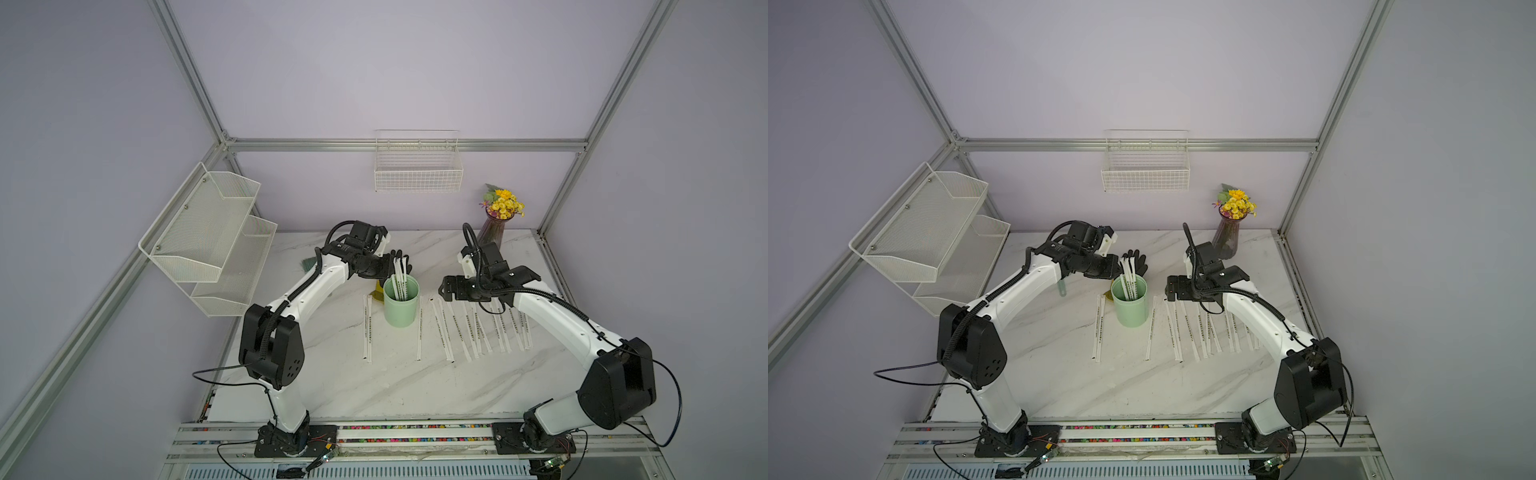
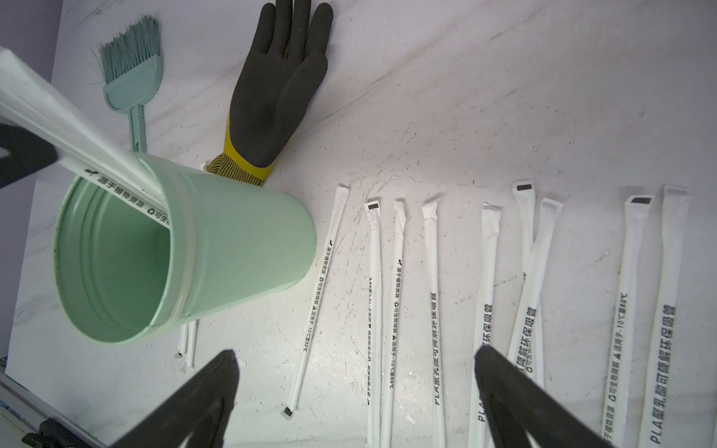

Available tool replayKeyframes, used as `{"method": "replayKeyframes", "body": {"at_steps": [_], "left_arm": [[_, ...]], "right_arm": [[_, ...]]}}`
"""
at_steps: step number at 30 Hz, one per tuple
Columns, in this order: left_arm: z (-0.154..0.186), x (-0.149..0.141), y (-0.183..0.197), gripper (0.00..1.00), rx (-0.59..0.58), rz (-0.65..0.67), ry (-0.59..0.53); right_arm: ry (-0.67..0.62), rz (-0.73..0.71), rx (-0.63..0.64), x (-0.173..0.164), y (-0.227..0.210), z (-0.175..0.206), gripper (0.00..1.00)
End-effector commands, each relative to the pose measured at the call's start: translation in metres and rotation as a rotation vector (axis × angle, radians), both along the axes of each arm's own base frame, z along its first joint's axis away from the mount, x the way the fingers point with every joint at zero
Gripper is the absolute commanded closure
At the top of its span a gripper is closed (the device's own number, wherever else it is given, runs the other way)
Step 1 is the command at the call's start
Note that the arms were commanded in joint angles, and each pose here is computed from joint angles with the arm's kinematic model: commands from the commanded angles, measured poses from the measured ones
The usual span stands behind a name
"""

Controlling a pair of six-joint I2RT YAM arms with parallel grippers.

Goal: Take the straws out of the storage container
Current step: Pick up the straw from the container.

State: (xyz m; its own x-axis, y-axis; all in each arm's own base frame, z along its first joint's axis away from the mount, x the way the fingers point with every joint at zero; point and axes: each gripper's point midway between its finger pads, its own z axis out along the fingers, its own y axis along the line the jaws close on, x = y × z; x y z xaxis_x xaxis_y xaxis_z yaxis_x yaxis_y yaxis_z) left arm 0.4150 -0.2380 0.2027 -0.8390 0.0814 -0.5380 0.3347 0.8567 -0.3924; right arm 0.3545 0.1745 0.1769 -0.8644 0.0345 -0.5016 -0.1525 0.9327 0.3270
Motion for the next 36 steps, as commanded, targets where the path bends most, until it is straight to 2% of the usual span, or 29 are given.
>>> {"method": "replayKeyframes", "body": {"at_steps": [1, 8, 14, 24, 36], "left_arm": [[0.044, -0.003, 0.001, 0.91, -0.022, -0.013, -0.105], [0.057, -0.008, 0.001, 0.91, -0.021, -0.021, -0.118], [0.084, -0.01, 0.005, 0.91, -0.016, -0.025, -0.166], [0.156, -0.022, 0.023, 0.91, 0.005, -0.003, -0.327], [0.255, -0.07, 0.069, 0.91, 0.036, 0.073, -0.572]], "right_arm": [[-0.017, 0.002, 0.013, 0.006, 0.002, 0.002, 0.03], [-0.018, 0.007, 0.021, 0.005, 0.004, 0.005, 0.03], [-0.022, 0.007, 0.024, 0.006, 0.004, 0.006, 0.03], [-0.027, 0.007, 0.029, 0.007, 0.005, 0.01, 0.03], [-0.021, 0.01, 0.042, 0.006, 0.007, 0.013, 0.03]]}}
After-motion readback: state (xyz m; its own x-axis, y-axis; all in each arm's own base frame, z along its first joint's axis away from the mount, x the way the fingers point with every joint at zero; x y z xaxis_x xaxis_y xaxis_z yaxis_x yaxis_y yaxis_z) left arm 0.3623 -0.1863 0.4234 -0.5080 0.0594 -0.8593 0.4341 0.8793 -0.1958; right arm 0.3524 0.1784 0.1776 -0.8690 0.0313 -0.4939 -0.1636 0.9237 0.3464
